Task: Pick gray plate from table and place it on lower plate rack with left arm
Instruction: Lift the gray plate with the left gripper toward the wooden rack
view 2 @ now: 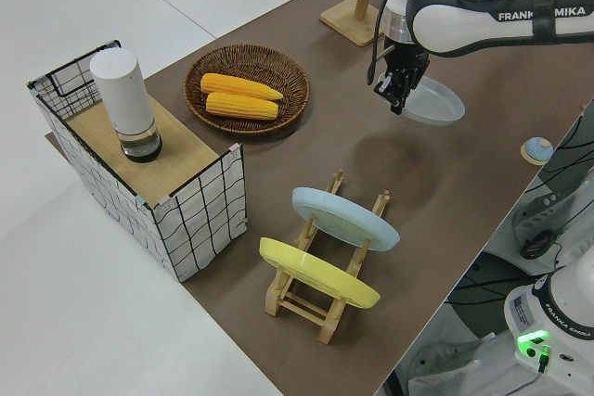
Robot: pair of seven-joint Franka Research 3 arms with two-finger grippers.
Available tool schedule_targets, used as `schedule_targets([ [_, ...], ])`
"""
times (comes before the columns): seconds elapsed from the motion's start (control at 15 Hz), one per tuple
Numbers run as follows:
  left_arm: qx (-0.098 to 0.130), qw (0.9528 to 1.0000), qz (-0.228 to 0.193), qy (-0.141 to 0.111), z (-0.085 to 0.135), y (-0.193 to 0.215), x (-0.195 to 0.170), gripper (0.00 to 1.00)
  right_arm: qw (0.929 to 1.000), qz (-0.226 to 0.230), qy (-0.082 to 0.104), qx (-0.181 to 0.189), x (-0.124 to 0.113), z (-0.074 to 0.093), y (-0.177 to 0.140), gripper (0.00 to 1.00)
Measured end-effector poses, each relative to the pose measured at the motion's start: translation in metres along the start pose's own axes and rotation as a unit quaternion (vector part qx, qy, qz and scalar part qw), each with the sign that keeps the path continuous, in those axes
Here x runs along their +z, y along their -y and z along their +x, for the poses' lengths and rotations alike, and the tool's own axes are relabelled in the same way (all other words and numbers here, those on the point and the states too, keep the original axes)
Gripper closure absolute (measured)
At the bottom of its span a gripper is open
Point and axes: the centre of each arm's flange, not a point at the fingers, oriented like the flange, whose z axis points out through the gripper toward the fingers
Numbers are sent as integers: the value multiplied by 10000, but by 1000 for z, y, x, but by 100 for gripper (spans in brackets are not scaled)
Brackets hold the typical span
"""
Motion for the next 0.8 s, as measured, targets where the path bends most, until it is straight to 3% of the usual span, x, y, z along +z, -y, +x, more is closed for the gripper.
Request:
schedule_targets([
  [0.47, -43, 10000, -31, 37, 0, 6, -52, 97, 10000, 0, 0, 0, 0, 0, 0, 1],
  [0.8, -155, 9997, 206, 30, -4, 29, -76, 97, 10000, 0, 0, 0, 0, 0, 0, 1],
])
